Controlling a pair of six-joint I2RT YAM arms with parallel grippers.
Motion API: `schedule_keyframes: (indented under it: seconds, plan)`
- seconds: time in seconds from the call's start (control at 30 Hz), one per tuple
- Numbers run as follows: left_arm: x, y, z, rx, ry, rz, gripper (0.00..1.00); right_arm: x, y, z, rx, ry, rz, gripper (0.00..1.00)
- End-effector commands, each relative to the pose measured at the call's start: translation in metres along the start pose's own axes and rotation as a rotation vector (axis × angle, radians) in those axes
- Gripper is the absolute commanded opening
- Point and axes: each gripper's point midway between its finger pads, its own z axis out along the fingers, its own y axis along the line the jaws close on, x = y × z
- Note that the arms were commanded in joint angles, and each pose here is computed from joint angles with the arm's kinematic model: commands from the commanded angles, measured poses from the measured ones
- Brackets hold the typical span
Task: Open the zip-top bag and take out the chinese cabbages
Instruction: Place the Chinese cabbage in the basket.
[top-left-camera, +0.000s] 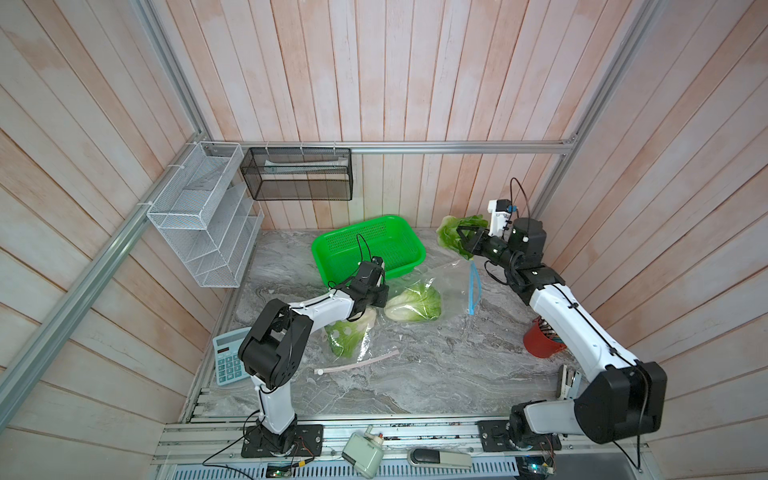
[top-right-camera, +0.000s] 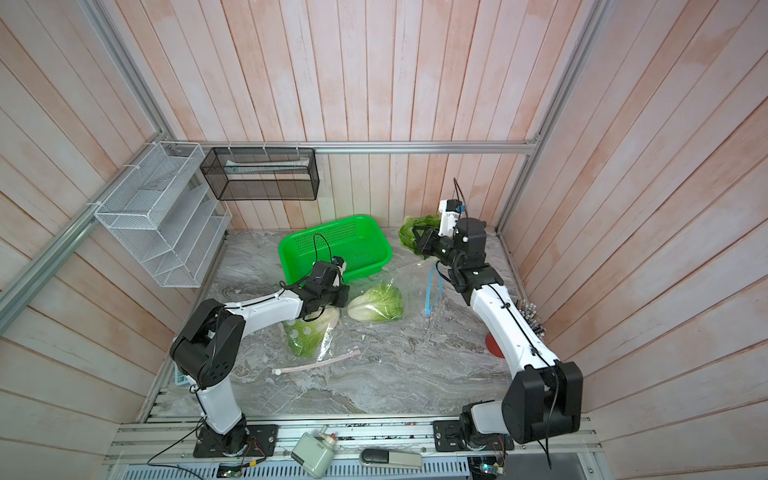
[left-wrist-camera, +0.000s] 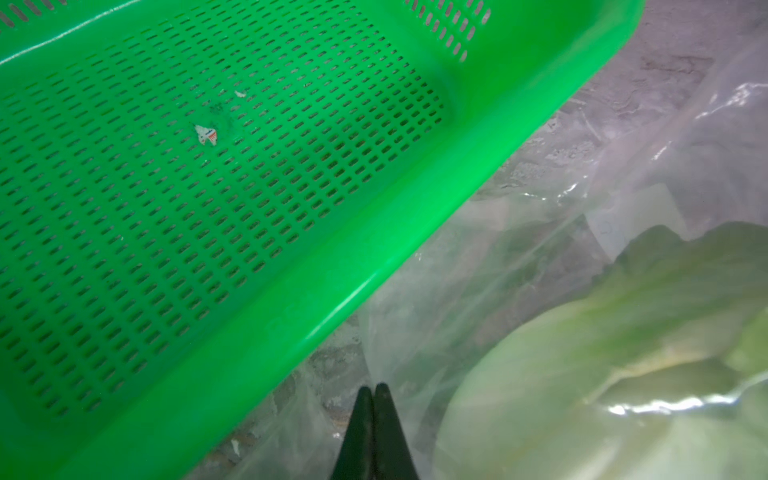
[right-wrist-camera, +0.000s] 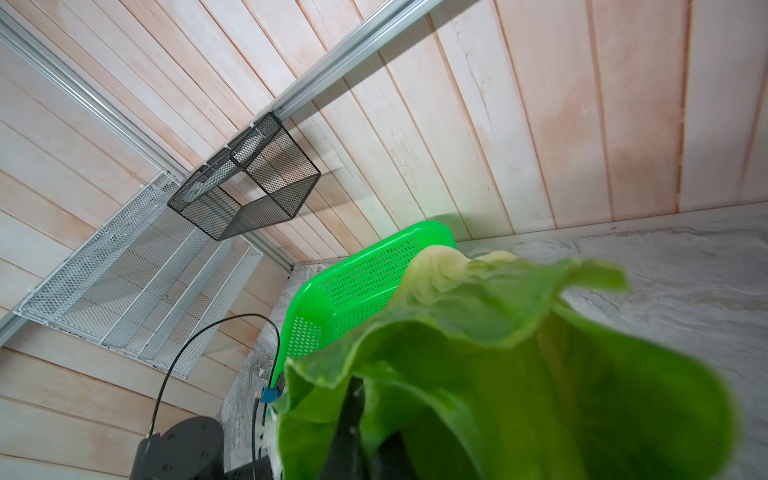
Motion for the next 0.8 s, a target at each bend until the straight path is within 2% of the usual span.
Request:
schedule_keyframes:
  seconds: [0.0, 0.4, 0.6, 0.77]
  plan:
    - [-0.014, -0.010, -0.011, 0.042, -0.063, 0.017, 0.00, -0.027, 0.022, 0.022, -0.056, -0.091, -0.048, 0.00]
    - [-0.015, -0.012, -0.018, 0.051, -0.090, 0.032, 0.00, 0.014, 0.012, 0.136, -0.058, -0.037, -0.009, 0.00]
    - [-0.015, -0.012, -0.020, 0.051, -0.101, 0.042, 0.00, 0.036, -0.006, 0.170, -0.049, -0.020, 0.027, 0.00]
    - [-0.015, -0.012, -0.021, 0.053, -0.106, 0.043, 0.00, 0.049, -0.020, 0.183, -0.031, -0.012, 0.034, 0.00]
